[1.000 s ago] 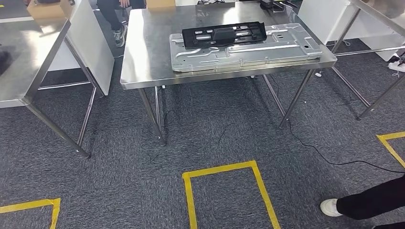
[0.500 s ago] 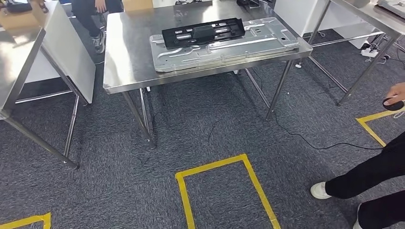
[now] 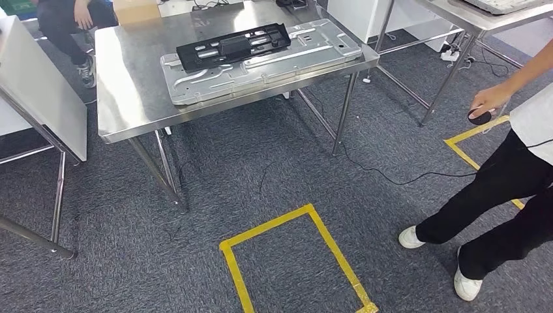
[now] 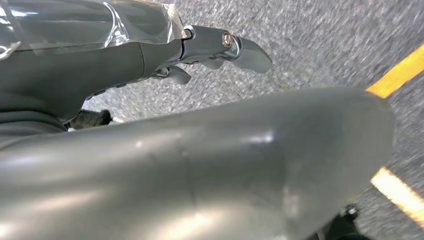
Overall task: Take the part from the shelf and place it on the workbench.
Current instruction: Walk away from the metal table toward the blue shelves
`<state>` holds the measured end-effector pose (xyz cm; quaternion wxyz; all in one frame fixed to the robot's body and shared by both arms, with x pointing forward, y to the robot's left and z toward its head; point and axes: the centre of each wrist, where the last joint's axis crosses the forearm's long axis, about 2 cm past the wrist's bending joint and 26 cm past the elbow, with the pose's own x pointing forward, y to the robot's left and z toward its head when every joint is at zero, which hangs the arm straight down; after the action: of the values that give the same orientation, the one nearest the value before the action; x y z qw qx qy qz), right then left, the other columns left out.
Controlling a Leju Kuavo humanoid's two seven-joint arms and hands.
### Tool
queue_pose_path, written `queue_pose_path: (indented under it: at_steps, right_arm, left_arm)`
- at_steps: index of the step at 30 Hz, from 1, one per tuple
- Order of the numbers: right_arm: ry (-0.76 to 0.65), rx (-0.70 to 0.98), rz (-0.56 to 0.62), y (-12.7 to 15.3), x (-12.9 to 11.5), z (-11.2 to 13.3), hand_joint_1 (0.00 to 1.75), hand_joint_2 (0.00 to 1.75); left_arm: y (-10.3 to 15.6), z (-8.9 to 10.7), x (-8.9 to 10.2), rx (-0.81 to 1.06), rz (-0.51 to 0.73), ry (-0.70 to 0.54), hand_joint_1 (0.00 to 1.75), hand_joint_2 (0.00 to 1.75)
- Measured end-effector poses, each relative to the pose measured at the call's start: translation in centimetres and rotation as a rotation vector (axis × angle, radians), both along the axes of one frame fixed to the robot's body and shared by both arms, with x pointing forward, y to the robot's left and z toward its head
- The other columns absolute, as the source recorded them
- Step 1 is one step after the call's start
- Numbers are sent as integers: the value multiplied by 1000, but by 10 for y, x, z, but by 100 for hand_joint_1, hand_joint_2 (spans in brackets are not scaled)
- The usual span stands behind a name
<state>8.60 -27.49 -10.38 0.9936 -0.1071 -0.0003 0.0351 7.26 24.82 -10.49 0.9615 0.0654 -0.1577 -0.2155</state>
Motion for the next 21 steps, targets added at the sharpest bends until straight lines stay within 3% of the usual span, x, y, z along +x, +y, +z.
queue_pose_path:
  at_steps: [21]
  right_arm:
    - [12, -10, -19, -6, -1, 0, 0, 0]
  left_arm:
    - [-2, 1, 2, 22, 23, 27, 0, 0]
